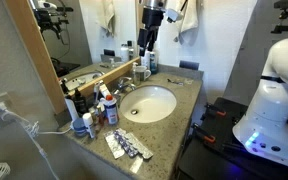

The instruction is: Press the bottle pump to release some liquid object from the bottle

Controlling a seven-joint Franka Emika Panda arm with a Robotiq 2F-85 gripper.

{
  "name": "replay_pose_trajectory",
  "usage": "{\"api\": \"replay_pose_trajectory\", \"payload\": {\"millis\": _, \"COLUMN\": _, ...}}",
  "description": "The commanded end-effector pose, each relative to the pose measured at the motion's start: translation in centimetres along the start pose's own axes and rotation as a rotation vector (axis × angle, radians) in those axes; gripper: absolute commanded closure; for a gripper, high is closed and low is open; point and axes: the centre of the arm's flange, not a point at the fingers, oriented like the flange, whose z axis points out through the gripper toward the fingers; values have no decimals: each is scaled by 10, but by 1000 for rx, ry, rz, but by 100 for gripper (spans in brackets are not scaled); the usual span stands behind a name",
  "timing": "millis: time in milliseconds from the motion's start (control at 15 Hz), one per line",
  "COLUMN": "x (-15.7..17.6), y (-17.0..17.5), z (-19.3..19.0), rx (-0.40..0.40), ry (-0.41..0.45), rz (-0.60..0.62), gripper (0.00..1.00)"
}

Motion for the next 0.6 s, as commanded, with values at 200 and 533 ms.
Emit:
{"api": "replay_pose_trajectory", "payload": {"millis": 200, "x": 0, "y": 0, "z": 0, "rx": 0, "ry": 0, "rz": 0, "gripper": 0}}
{"api": "replay_pose_trajectory", "payload": {"millis": 533, "x": 11, "y": 15, "z": 0, "rx": -14, "ry": -26, "rz": 0, "gripper": 0}}
